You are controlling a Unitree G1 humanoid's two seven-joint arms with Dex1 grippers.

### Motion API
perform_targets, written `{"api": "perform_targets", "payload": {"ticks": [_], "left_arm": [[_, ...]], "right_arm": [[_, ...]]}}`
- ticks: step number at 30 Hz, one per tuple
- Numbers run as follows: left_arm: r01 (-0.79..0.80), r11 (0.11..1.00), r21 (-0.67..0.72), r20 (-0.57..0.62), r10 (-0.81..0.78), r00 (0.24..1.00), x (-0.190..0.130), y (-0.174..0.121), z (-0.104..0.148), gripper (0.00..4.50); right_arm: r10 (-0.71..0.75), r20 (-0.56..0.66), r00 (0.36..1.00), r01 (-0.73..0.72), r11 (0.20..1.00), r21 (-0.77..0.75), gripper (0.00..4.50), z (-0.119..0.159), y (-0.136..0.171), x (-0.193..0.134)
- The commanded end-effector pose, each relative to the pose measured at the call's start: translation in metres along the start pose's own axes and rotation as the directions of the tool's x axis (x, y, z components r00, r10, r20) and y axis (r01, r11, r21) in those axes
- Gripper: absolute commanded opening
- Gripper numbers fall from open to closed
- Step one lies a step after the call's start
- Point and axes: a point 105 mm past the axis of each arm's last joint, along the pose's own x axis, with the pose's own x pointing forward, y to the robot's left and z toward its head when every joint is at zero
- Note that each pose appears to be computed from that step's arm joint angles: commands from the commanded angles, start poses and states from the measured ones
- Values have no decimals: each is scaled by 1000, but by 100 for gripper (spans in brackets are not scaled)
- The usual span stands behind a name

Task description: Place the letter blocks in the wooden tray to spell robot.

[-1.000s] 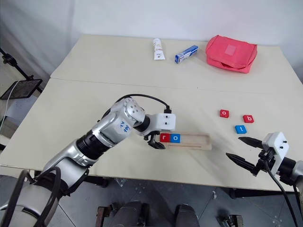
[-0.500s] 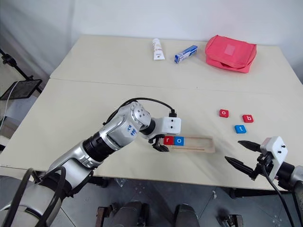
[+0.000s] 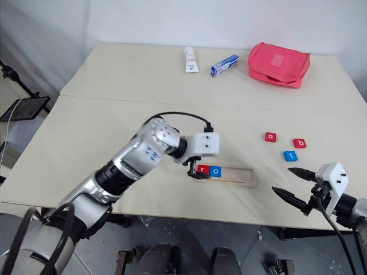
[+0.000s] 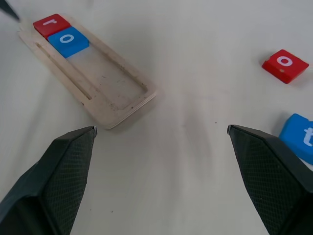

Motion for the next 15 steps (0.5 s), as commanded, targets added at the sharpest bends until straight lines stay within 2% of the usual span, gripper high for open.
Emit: {"api": "perform_targets", "payload": {"ticks": [1, 5, 10, 15], "left_arm": [[-55, 998, 7, 91, 54, 994, -16, 9, -2, 446], [-84, 996, -17, 420, 83, 904, -45, 8, -4, 446], [-182, 983, -8, 528, 159, 834, -58, 15, -24, 446], [-201, 979, -39, 580, 186, 793, -62, 1, -41, 446]], "right_arm": [[-33, 27, 999, 34, 999, -26, 450, 13, -5, -6], [-72, 41, 997, 71, 997, 14, 450, 15, -4, -5], [-188, 94, 978, 182, 981, 66, 450, 22, -7, 3], [-306, 98, 947, 293, 947, 133, 450, 22, -9, 8]]}}
